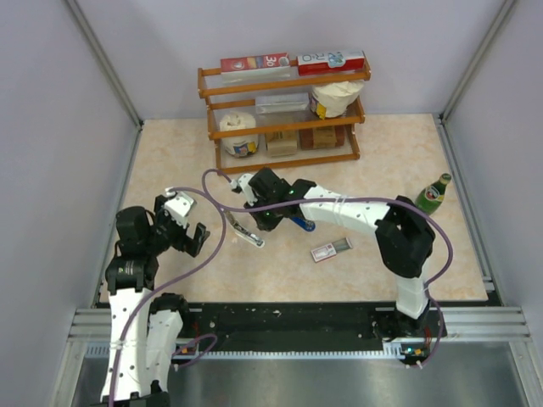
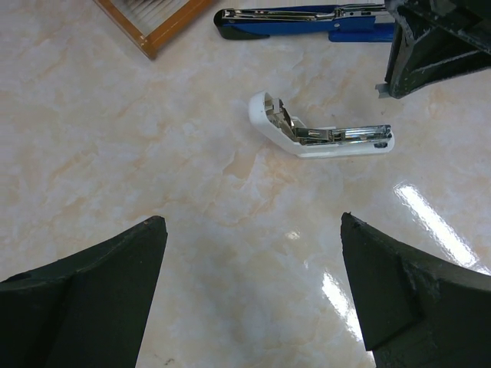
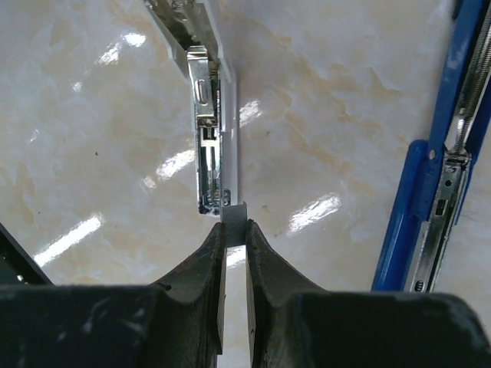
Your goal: Load the staples into the stapler
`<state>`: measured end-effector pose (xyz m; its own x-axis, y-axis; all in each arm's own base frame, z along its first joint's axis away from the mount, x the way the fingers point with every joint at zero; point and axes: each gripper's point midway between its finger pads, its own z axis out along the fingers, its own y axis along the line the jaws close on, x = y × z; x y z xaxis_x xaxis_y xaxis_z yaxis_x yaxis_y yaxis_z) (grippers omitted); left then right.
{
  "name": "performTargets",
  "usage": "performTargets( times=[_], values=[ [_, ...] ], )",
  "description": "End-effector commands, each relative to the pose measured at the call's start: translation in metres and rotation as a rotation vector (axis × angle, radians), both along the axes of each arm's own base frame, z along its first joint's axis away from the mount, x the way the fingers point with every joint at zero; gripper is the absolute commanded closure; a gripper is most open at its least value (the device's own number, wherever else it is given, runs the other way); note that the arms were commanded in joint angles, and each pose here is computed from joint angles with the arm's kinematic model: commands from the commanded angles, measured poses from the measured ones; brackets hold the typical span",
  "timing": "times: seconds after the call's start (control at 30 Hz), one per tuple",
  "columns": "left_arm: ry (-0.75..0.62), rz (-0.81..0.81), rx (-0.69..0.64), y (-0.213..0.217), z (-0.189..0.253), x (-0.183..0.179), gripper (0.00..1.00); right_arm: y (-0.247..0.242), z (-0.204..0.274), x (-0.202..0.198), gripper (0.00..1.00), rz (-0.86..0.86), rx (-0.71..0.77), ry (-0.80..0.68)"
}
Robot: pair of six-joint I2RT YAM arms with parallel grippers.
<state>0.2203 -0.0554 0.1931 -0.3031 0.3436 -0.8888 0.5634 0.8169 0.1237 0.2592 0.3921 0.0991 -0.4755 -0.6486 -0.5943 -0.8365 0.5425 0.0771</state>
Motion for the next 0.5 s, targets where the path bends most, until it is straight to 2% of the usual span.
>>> performTargets(
  times=[0.0,0.47],
  values=[
    [-0.054,0.008,-0.012,0.001,0.01,0.005,0.01,0.021,0.01,-0.009,0.95,0.012,0.022,-0.017],
    [-0.073,0.025,-0.013,0.005,0.01,0.007,0.01,0.03,-0.011,-0.022,0.95,0.055,-0.022,-0.002]
  ],
)
